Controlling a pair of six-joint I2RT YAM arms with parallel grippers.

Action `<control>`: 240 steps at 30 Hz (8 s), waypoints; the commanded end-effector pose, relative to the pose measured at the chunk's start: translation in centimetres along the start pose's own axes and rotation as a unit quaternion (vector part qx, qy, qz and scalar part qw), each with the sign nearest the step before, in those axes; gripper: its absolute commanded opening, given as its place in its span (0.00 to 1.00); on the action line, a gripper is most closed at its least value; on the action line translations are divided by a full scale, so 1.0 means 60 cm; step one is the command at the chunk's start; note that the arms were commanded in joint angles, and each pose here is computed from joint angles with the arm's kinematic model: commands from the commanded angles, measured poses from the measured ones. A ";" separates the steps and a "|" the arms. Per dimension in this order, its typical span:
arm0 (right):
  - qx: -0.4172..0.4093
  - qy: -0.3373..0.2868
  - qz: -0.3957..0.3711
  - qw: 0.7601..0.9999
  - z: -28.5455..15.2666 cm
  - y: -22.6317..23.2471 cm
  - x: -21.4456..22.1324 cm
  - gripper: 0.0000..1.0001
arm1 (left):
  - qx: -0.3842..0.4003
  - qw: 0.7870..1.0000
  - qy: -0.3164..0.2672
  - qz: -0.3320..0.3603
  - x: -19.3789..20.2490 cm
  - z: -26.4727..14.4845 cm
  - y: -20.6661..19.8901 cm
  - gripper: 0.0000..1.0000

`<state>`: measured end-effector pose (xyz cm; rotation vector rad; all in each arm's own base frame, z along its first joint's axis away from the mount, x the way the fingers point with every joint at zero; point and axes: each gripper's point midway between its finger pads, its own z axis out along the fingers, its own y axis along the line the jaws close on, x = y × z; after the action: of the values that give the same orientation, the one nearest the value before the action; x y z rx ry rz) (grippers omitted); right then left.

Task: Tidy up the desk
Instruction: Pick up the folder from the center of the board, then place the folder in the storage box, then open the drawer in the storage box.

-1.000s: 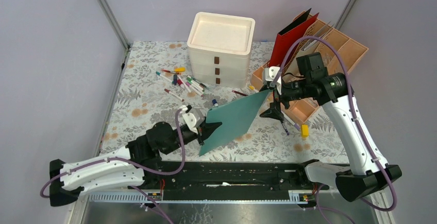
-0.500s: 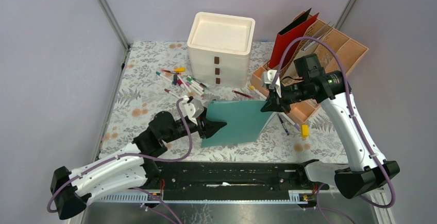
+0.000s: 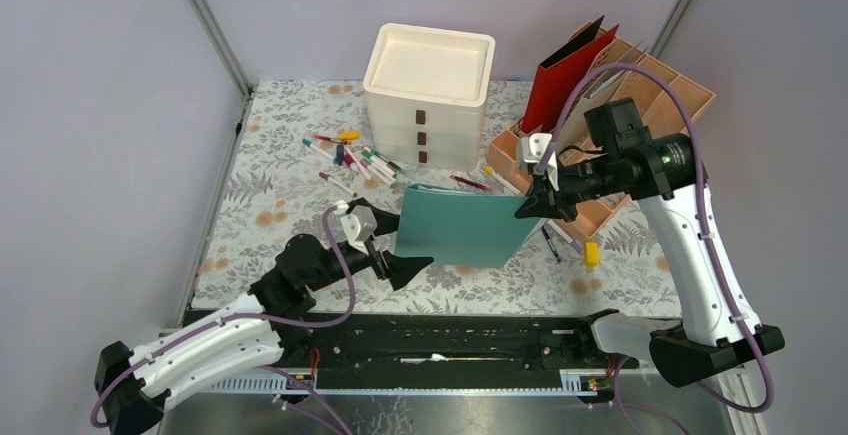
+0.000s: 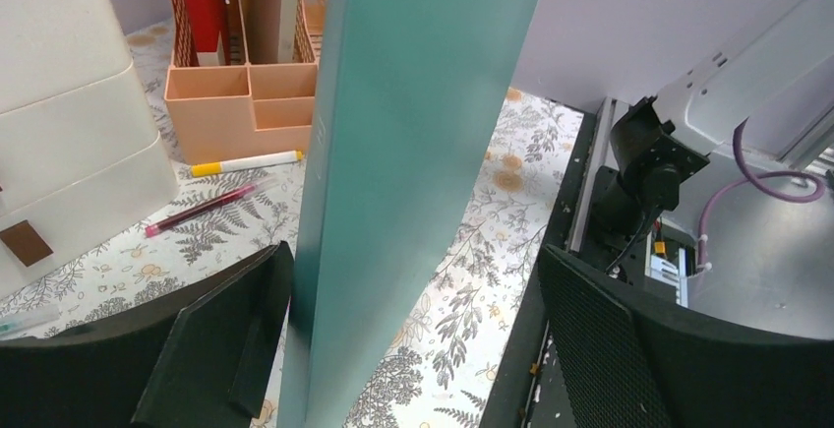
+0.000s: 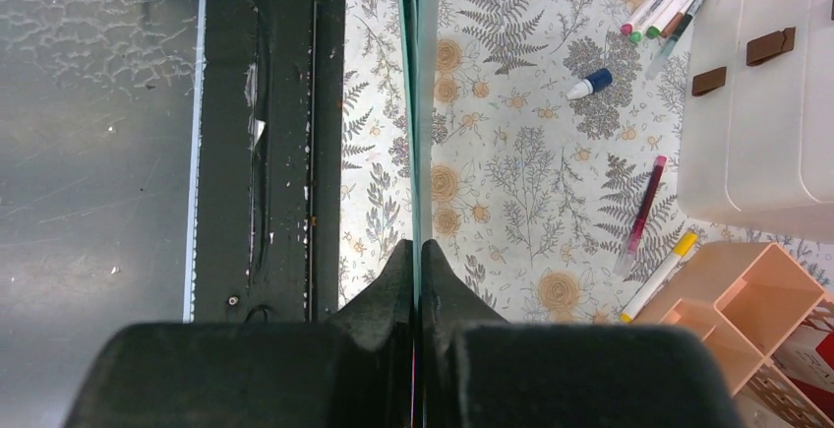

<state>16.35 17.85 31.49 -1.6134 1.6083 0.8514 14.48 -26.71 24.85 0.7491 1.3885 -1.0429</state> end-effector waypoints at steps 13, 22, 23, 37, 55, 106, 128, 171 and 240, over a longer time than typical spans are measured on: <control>-0.004 0.047 0.011 0.999 -0.015 0.004 0.014 0.00 | 0.128 0.983 0.064 0.115 -0.001 0.071 -0.036 0.67; 0.002 0.056 0.009 0.998 -0.017 0.004 0.021 0.00 | 0.184 0.974 0.088 0.101 0.002 0.087 -0.060 0.24; 0.002 0.056 0.010 0.998 -0.017 0.004 0.021 0.00 | 0.183 0.974 0.093 0.093 0.003 0.090 -0.059 0.11; 0.361 -0.029 0.123 0.924 -0.103 -0.155 -0.030 1.00 | 0.019 0.999 0.027 -0.007 -0.031 0.031 -0.005 0.00; 0.744 -0.247 0.157 0.600 -0.479 -0.131 -0.156 1.00 | 0.103 0.992 -0.057 0.049 -0.164 0.206 -0.019 0.00; 0.807 -0.245 0.192 0.502 -0.531 -0.060 -0.085 1.00 | -0.063 0.966 -0.234 0.090 -0.265 0.539 0.075 0.00; 0.803 -0.246 0.192 0.507 -0.526 -0.062 -0.084 1.00 | -0.066 0.968 -0.230 0.076 -0.228 0.597 0.089 0.00; 0.792 -0.225 0.198 0.532 -0.489 -0.089 -0.061 1.00 | -0.062 0.985 -0.139 0.083 -0.092 0.666 0.063 0.64; 0.286 0.113 0.076 0.949 0.064 -0.129 0.299 1.00 | -0.370 0.915 0.021 -0.156 -0.009 0.189 0.503 0.62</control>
<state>24.02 11.47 14.21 -1.1982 1.9455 0.2568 44.07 -25.68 20.16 0.0206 1.8333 -0.7391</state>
